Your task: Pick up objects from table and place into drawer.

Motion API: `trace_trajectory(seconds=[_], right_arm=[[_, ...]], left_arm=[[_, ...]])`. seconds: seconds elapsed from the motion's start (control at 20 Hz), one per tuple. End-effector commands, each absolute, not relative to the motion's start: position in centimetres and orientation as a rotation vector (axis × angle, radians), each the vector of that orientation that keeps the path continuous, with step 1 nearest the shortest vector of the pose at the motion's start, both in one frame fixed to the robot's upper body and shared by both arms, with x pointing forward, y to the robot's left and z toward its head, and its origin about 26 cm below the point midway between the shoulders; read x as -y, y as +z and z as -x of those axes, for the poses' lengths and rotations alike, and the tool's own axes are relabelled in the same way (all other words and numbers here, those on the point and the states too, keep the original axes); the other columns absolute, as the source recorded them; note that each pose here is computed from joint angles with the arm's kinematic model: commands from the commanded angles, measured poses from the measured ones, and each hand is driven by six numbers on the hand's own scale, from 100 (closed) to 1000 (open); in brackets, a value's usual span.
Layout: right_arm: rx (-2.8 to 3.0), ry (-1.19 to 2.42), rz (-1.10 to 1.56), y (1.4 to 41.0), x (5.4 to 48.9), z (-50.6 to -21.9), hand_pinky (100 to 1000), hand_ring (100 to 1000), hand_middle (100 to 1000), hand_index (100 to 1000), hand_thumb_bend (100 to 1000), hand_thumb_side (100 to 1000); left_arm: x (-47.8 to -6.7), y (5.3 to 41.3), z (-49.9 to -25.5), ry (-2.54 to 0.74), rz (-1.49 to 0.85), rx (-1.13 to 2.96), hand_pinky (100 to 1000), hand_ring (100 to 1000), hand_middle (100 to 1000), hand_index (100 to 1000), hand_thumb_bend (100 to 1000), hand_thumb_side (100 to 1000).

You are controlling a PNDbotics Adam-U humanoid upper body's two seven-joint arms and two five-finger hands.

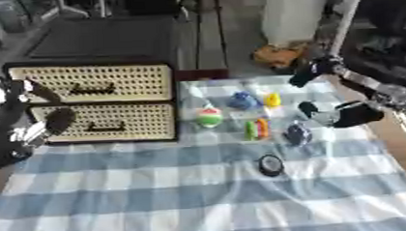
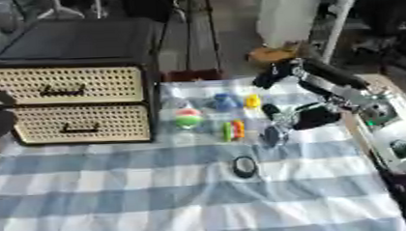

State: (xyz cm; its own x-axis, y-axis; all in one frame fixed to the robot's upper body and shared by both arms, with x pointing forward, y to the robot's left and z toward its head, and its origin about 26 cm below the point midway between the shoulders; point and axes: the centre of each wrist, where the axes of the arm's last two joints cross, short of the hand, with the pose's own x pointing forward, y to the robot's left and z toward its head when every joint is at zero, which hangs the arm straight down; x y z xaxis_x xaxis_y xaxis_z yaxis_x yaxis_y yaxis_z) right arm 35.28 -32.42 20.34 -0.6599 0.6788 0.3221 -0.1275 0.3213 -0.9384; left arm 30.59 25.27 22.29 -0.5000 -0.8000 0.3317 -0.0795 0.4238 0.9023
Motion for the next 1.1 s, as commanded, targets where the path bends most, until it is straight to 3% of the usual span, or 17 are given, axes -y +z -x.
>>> trace_trajectory(seconds=[0.05,0.45,1.1], right_arm=[[1.879,1.436,0.525,21.8,32.8,-35.1,791,720,691,795,207,100],[1.877,1.441,0.518,21.7,32.8,-35.1,791,721,692,795,206,100],[1.874,1.454,0.497,21.4,32.5,-35.2,791,721,692,795,205,100]], left_arm=[[-25.5,23.7,-30.3,-1.162,-0.796,1.888,100,100,100,659,692,1000],[-25.1,24.7,-31.5,-1.234,-0.801,1.809,100,100,100,682,672,1000],[-24.9,26.1,-37.8,-1.388,-0.866,1.532,100,100,100,702,672,1000]])
